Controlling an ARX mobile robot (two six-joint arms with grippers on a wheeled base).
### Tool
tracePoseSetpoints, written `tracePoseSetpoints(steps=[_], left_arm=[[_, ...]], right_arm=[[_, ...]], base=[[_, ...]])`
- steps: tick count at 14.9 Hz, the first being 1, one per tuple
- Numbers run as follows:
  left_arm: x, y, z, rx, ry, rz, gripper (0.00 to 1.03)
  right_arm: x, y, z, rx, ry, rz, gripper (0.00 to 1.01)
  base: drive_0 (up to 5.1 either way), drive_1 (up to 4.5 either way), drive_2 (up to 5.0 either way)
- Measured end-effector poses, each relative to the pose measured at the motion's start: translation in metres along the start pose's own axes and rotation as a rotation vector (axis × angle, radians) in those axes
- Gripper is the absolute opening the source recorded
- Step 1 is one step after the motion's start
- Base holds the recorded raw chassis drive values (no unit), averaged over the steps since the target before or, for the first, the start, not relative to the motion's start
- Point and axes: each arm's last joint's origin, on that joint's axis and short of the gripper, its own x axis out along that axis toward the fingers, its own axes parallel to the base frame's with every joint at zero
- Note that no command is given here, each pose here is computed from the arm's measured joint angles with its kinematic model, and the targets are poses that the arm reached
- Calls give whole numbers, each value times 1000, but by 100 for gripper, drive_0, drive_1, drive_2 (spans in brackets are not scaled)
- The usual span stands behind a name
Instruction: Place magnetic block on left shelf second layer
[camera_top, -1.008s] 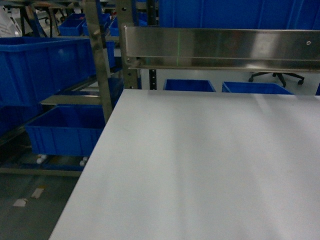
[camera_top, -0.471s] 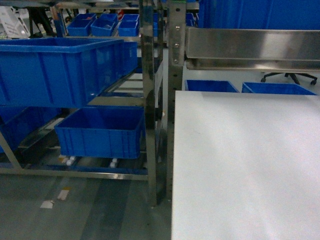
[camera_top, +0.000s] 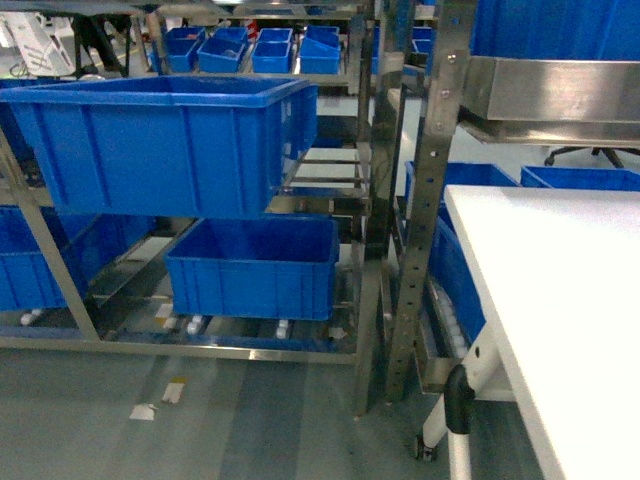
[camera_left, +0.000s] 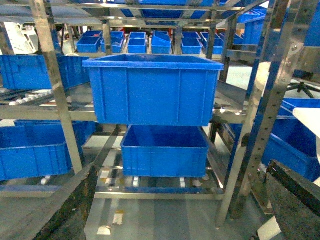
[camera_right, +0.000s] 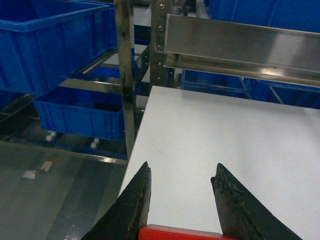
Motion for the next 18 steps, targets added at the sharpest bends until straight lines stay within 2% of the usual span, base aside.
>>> tracePoseSetpoints(steps=[16,18], left_arm=[[0,0,0,0,0,0,98],[0,0,0,0,2,3,98]], right_arm=[[0,0,0,-3,-1,0,33],[0,0,0,-4,0,1,33]], base=[[-495,250,250],[0,0,0]])
